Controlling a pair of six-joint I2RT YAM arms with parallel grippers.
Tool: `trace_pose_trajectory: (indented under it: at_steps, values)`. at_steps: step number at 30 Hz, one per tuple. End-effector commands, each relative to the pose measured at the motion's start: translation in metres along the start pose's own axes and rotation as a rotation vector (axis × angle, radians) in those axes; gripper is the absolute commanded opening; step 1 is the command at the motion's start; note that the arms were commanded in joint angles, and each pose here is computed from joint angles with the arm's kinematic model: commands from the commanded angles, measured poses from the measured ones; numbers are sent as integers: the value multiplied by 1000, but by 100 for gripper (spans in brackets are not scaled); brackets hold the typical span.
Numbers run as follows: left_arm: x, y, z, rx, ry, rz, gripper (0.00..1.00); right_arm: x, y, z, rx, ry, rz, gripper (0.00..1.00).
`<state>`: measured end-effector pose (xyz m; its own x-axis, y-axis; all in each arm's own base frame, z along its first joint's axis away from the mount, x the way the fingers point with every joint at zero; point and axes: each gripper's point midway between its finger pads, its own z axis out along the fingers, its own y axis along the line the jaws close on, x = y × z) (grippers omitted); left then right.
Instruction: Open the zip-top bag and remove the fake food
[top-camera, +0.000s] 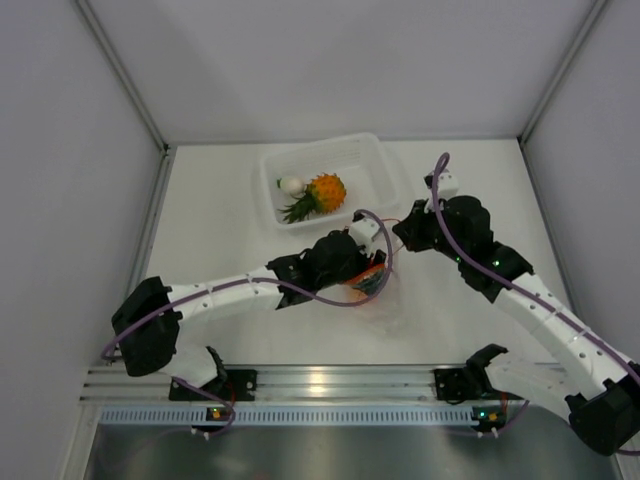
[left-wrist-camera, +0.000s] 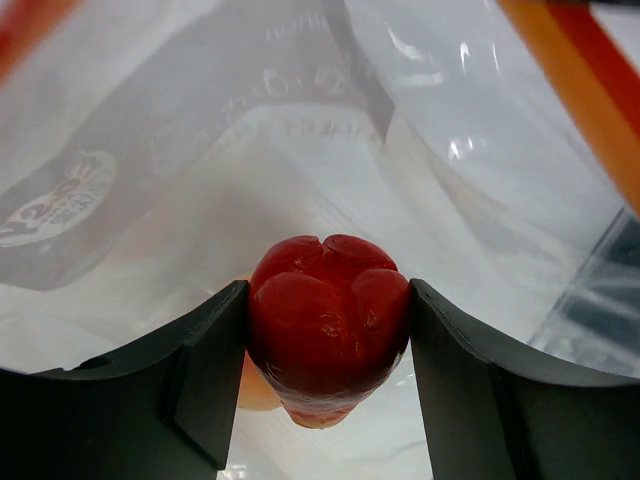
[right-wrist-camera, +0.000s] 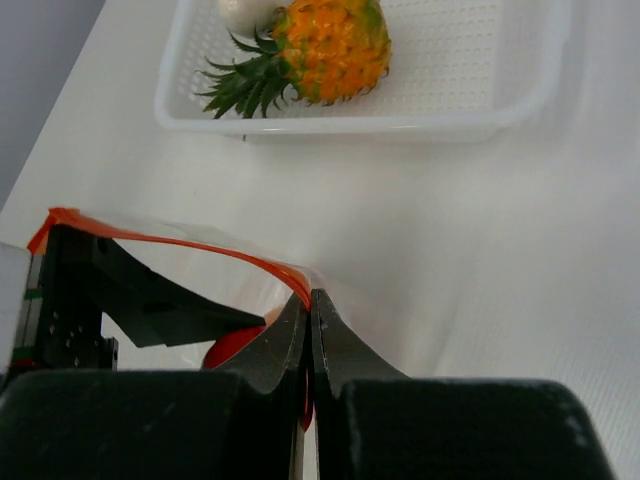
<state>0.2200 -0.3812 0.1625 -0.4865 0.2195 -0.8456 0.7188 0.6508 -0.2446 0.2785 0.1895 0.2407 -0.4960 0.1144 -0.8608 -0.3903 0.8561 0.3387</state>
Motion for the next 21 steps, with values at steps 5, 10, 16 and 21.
trace_pose_trajectory:
  at_steps: [5,10,16,21]
  values:
    - [-54,16,-8,-134,-213,-58,0,-2,27,-9,-149,-24,-66,0]
    - [-64,9,-10,-106,-233,-114,0,8,20,-5,-106,-8,-86,0]
    - [-93,-3,-32,-62,-310,-192,0,15,15,2,-78,4,-86,0]
    - [-117,-13,-58,-12,-377,-197,0,15,10,5,-49,4,-84,0]
